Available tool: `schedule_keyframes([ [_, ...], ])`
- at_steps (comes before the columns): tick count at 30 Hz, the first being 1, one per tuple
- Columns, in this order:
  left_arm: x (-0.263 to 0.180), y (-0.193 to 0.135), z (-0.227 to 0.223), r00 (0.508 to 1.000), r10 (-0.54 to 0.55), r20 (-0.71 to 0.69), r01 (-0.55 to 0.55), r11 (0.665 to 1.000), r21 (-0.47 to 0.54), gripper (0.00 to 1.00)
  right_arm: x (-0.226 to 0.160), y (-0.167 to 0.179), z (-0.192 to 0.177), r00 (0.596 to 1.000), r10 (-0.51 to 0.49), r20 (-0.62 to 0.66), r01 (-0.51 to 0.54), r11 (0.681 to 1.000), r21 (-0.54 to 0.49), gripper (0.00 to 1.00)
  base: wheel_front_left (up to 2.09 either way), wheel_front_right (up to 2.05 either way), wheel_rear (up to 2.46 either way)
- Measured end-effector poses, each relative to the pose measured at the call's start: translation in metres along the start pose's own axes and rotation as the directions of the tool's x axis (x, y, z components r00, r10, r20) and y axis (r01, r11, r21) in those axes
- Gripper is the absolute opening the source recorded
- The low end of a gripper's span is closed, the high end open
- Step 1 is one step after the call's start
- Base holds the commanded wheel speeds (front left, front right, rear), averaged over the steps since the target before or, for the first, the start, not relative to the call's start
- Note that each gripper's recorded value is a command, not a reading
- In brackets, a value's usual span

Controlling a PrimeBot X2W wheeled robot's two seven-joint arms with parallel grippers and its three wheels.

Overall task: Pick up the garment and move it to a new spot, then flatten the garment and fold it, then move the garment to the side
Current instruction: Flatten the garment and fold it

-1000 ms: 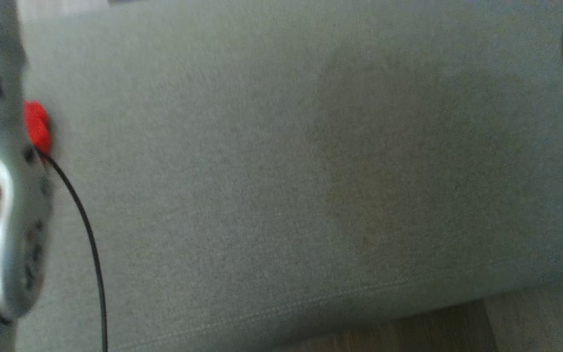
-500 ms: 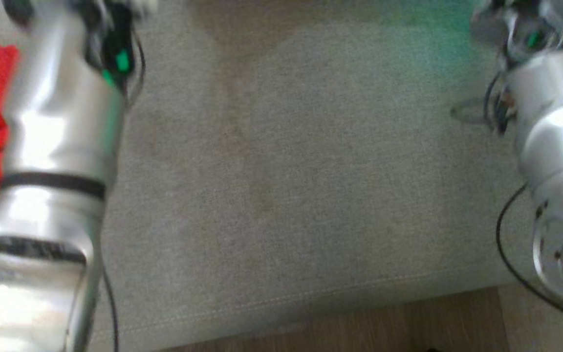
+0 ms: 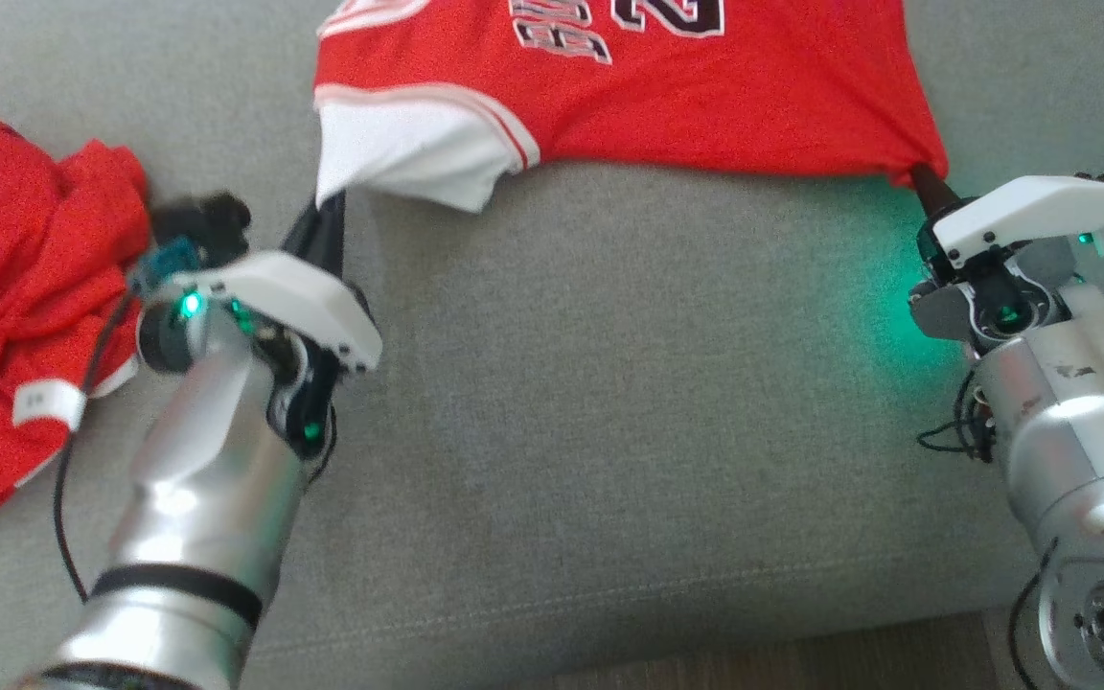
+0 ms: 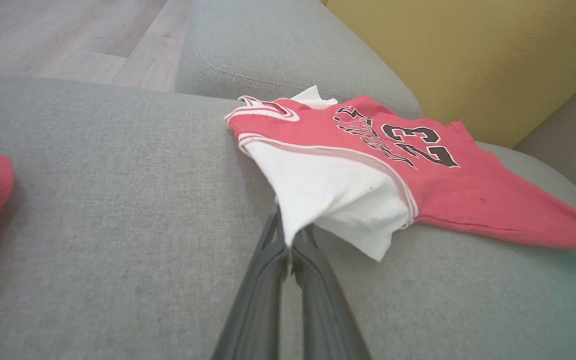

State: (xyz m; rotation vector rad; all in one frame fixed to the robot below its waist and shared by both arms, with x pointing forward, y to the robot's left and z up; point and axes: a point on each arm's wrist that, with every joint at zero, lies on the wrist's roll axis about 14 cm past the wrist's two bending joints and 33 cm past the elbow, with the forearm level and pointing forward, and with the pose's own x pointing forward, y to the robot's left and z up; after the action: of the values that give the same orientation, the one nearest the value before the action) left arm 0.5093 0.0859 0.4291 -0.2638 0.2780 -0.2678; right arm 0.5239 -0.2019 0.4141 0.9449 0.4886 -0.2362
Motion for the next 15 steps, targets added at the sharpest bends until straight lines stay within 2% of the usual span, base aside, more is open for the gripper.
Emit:
schedule_keyframes([
  [3,-0.01,-0.002,-0.001,1.0,-0.004,0.001,0.004,1.0,0.006,0.0,-0.006,0.007,0.006,1.0,0.015,0.01,-0.014,0.999,-0.043,0.0,0.0,0.0,0.0],
  [6,-0.023,-0.007,-0.005,1.0,-0.017,-0.005,0.017,1.0,0.02,0.0,-0.015,0.011,0.012,1.0,0.025,0.015,-0.023,0.99,-0.142,0.0,0.0,0.0,0.0],
  [15,-0.07,-0.015,-0.039,0.997,-0.027,-0.073,0.029,0.999,0.038,0.0,-0.049,-0.003,0.001,1.0,0.012,-0.005,-0.013,0.94,-0.34,0.0,0.0,0.0,0.0],
])
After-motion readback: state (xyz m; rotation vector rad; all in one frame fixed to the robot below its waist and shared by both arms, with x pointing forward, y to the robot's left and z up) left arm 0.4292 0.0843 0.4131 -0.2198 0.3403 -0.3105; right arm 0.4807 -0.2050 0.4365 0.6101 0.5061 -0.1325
